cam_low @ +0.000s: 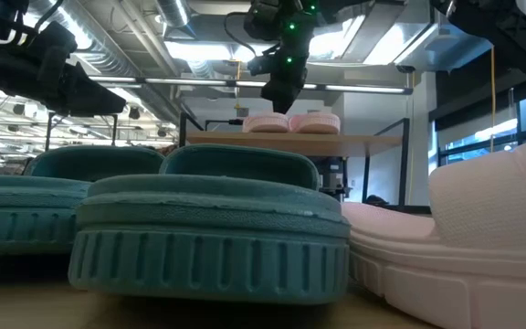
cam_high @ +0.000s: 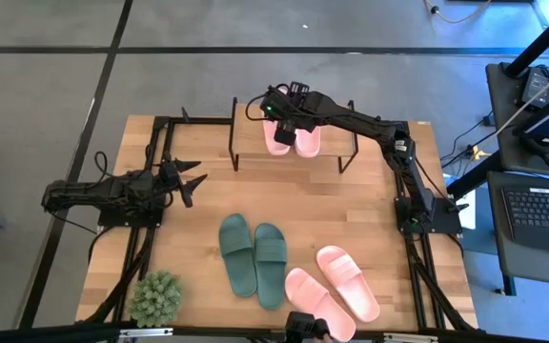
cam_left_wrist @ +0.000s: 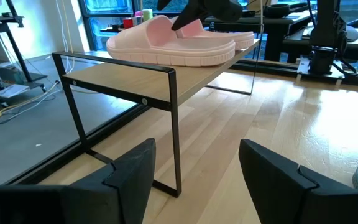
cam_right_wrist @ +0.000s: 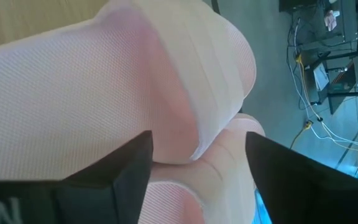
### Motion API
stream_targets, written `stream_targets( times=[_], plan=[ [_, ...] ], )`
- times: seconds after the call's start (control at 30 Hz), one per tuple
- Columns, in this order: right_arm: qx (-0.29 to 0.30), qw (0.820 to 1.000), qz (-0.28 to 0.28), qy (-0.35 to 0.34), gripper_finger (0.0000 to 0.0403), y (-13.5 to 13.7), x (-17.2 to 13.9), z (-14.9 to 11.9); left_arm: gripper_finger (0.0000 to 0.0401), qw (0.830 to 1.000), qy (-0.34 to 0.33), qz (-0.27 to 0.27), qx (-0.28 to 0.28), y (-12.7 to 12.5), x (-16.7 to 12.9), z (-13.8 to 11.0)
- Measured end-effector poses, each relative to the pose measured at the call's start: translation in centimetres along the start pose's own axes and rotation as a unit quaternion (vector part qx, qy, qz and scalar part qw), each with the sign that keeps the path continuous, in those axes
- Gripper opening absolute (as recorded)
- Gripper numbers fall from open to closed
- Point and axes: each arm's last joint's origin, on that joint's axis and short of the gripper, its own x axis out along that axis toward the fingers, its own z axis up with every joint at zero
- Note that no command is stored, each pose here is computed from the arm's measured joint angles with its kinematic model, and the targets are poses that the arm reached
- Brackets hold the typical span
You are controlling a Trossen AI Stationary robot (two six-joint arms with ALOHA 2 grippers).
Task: Pick and place slides into the shelf
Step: Put the pink slide under the shelf
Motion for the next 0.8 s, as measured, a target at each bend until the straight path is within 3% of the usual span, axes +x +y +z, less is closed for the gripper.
stream_targets(
  times=[0.8],
  plan=[
    [-0.019, 1.0, 0.006, -0.013, 0.0271, 1.4, -1.1, 0.5, 0.0225, 1.0, 0.0, 0.0, 0.0, 0.0, 0.0, 0.0]
  ],
)
